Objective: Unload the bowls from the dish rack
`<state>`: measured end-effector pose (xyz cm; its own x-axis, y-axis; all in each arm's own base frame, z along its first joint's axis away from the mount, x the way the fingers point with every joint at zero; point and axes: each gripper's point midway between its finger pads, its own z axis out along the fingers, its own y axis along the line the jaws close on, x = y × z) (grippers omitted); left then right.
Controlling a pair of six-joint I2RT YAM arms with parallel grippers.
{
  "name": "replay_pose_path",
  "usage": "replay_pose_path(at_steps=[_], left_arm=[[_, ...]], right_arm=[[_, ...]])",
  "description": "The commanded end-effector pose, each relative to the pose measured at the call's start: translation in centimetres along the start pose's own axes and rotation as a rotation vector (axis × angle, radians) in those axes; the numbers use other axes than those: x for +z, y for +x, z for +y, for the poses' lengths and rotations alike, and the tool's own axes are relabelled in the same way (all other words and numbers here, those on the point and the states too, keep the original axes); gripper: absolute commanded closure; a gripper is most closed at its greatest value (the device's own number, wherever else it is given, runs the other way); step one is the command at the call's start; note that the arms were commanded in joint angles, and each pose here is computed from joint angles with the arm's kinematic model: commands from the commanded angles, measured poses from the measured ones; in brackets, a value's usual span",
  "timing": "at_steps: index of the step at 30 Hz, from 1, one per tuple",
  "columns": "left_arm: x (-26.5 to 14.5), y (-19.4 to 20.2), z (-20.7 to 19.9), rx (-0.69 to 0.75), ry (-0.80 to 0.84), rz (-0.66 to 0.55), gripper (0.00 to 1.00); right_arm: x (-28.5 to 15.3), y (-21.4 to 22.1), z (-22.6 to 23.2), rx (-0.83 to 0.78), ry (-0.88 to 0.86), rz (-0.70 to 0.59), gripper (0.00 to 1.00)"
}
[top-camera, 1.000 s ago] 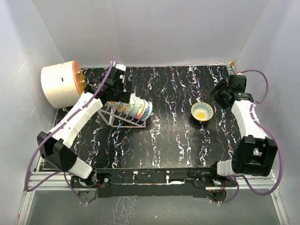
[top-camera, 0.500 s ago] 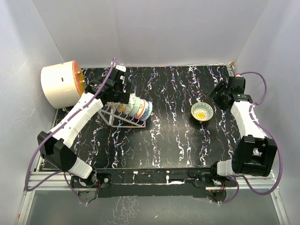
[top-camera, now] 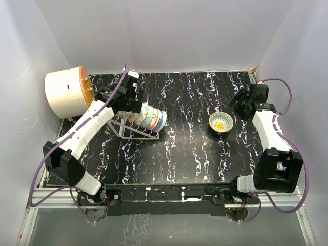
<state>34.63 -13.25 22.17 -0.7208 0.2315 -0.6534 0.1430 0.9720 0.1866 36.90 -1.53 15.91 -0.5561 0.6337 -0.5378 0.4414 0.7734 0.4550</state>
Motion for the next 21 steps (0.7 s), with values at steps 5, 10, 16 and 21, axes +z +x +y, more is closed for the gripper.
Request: replay_pose_path(at_steps=[5, 10, 16, 21], left_arm=[[-0.15, -0.75, 0.28, 0.010, -0.020, -0.021, 0.24], [-0.19, -0.78, 0.36, 0.014, -0.023, -0.020, 0.36], [-0.38, -0.74, 0.52, 0.016, -0.028, -0.019, 0.45], [-0.74, -0.96, 0.75, 0.016, -0.033, -0.027, 0.56]], right_arm=[[-0.58, -1.16, 0.87, -0.028, -0.039, -0.056, 0.36], [-0.43, -0.93, 0.75, -0.029, -0.039, -0.047, 0.36], [-0.35, -0.60, 0.58, -0.030, -0.038, -0.040, 0.36], [-0.25, -0.45, 0.60, -0.030, -0.041, -0.036, 0.36]])
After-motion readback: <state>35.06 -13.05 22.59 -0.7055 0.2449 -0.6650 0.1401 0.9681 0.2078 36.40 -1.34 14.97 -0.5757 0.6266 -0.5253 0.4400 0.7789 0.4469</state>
